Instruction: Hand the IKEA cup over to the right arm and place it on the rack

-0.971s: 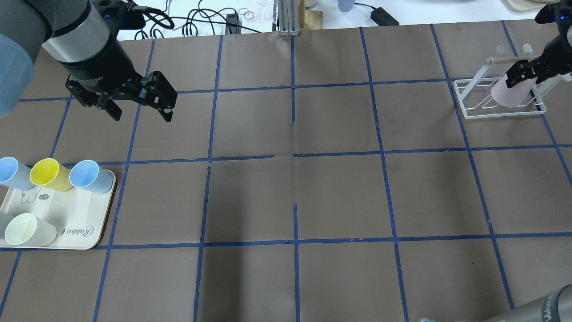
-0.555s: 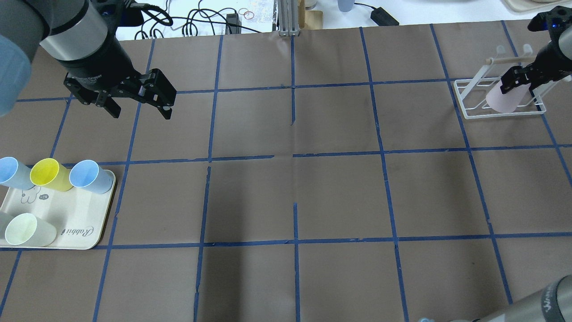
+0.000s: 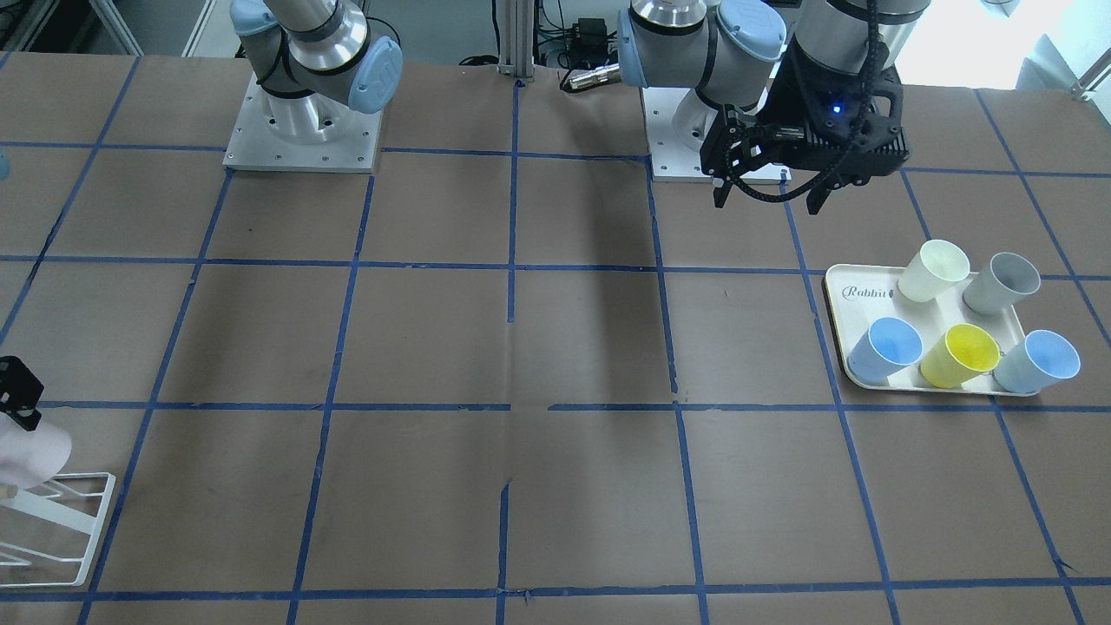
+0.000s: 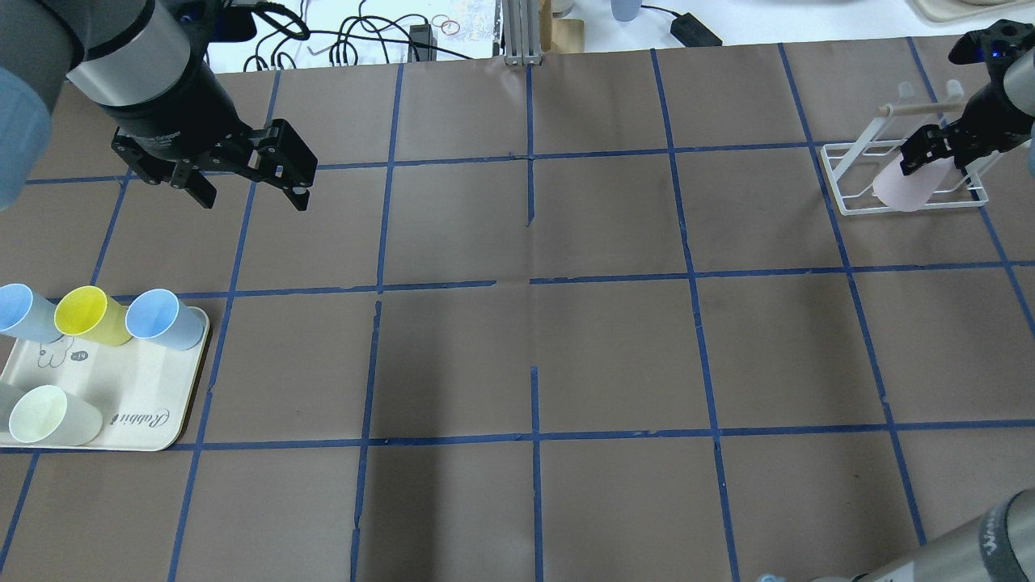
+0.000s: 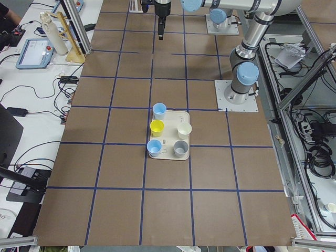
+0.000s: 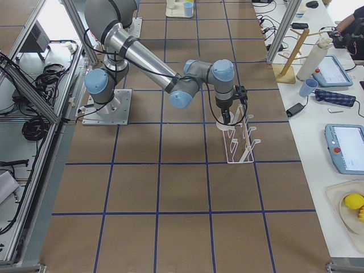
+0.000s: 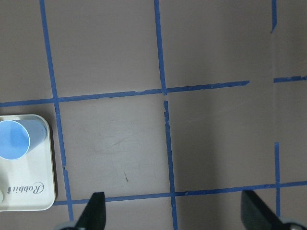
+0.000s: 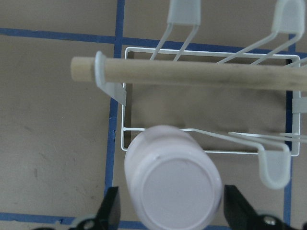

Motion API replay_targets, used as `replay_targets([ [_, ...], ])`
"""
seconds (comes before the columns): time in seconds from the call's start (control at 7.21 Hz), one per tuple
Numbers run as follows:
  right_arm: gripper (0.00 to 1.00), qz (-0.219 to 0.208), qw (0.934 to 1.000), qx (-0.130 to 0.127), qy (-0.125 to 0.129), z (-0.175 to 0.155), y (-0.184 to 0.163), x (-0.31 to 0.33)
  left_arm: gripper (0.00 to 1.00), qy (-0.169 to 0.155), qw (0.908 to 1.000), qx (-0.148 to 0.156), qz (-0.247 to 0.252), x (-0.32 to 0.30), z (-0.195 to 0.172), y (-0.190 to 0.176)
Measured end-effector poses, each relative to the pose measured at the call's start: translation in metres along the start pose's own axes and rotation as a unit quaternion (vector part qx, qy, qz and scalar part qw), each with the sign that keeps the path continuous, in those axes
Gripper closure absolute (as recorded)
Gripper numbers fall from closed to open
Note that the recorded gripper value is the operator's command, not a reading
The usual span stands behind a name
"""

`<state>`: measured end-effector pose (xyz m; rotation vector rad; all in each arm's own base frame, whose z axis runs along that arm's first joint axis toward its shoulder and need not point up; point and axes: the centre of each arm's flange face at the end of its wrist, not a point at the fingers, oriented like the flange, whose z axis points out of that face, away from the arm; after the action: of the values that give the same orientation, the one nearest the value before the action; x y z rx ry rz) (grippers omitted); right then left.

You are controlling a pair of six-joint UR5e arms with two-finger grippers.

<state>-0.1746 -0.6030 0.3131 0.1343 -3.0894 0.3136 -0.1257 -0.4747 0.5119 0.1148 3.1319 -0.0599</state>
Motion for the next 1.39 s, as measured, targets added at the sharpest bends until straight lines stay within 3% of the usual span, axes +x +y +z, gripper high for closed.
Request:
replay_targets([
  [0.55, 0.0, 0.005, 0.9999, -0.009, -0.001, -0.024, 0.007, -0.006, 0.0, 0.0, 1.0, 0.001, 0.0, 0.0, -0.001, 0.001],
  [0.97, 0.0, 0.094, 0.9944, -0.044, -0.021, -0.112, 0.04, -0.048, 0.0, 0.0, 1.0, 0.003, -0.001, -0.002, -0.003, 0.001],
  [1.39, 0.0, 0.103, 0.9893, -0.093, -0.045, -0.171, 0.071, -0.139, 0.0, -0.002, 1.0, 0.004, -0.002, -0.003, -0.004, 0.001],
])
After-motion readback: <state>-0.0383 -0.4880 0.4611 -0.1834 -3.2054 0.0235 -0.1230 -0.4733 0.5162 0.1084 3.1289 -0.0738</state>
